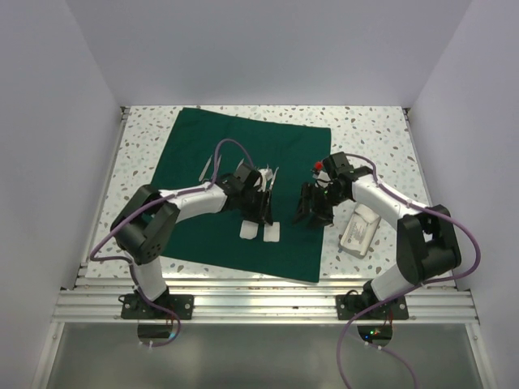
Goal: Prepare the surgical pack
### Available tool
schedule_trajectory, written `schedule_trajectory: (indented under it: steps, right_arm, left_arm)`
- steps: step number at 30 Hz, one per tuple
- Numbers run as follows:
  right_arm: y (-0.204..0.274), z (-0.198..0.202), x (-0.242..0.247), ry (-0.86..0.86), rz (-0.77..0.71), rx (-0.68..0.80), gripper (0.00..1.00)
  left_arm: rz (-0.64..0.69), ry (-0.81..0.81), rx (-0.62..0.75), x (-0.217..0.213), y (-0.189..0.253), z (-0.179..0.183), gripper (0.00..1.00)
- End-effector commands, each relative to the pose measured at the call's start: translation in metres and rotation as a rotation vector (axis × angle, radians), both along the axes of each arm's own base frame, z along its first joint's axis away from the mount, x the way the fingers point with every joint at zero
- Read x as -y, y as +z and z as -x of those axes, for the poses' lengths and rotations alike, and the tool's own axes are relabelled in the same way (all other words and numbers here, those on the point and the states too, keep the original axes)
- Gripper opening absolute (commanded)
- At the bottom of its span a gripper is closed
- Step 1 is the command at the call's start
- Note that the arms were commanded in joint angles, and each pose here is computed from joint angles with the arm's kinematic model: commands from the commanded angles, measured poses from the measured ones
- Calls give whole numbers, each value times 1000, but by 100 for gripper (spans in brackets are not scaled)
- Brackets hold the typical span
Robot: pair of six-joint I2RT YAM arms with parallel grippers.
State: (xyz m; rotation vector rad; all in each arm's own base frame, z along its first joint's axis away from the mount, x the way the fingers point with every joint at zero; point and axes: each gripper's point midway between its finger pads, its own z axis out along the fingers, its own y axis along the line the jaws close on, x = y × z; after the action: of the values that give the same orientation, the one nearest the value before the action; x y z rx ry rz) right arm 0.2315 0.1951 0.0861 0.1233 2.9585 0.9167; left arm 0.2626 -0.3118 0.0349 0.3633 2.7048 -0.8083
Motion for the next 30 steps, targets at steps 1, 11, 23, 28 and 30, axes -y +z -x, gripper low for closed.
schedule_trajectory:
  steps: [1, 11, 23, 28, 30]
  right_arm:
    - [6, -1, 0, 14, -11, 27, 61]
    - [3, 0, 0, 16, -11, 17, 61]
    - [1, 1, 0, 19, -13, 15, 61]
    - [3, 1, 0, 19, -17, 19, 61]
    - [3, 2, 0, 21, -18, 17, 61]
  left_arm:
    - [18, 9, 28, 12, 5, -11, 44]
    - [-4, -3, 17, 16, -5, -11, 35]
    - [-54, 0, 17, 13, -12, -12, 17]
    - [-98, 23, 35, 2, -13, -12, 22]
    - [-105, 23, 40, 0, -14, -12, 24]
